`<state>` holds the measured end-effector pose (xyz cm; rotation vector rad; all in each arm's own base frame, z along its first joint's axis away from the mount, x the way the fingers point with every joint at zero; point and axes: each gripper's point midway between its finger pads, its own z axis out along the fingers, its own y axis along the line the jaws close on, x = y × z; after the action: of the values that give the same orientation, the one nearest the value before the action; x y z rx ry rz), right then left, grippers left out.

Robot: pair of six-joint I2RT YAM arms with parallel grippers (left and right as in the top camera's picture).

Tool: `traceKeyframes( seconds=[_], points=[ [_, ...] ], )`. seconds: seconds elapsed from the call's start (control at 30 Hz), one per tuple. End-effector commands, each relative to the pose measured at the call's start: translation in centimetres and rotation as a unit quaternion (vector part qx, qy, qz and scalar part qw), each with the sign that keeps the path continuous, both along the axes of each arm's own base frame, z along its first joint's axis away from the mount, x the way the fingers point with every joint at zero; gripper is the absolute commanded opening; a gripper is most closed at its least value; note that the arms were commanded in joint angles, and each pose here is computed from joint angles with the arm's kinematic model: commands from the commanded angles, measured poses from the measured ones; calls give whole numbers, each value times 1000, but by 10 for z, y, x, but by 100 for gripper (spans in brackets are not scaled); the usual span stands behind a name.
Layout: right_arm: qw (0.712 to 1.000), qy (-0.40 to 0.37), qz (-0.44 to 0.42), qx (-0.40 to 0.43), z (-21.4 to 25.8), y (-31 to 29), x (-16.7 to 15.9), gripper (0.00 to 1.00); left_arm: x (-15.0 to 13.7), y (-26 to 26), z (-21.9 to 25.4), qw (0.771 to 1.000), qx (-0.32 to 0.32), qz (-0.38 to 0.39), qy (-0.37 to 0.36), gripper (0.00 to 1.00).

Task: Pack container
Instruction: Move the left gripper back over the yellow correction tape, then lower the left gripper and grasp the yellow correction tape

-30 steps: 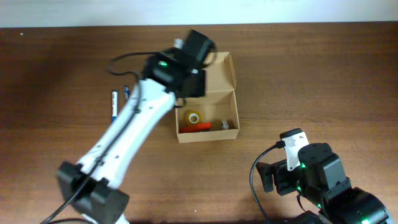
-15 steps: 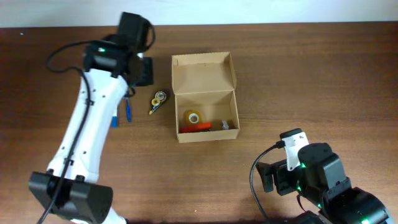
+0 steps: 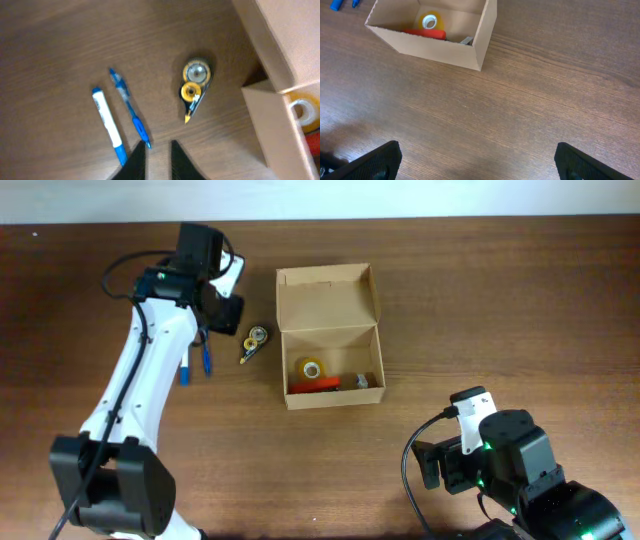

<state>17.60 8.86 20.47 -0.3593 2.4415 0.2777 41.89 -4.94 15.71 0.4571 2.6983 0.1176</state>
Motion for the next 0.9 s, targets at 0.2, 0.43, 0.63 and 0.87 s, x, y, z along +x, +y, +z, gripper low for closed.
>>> traceKeyframes(
  seconds=[0.2,0.43,0.63,0.87],
  points=[
    [1000,1,7,0,-1,2,-1,99,-10,-11,-47,996,-57,-65,11,25],
    [1000,1,7,0,-1,2,-1,99,-7,-15,-75,995,-66,-70,-11,77],
    [1000,1,7,0,-1,2,-1,99,-5,-15,-85,995,-67,-71,-26,86],
    [1000,1,7,0,-1,2,-1,99,-4,-23,-98,992,-88,-83,-48,94]
  ],
)
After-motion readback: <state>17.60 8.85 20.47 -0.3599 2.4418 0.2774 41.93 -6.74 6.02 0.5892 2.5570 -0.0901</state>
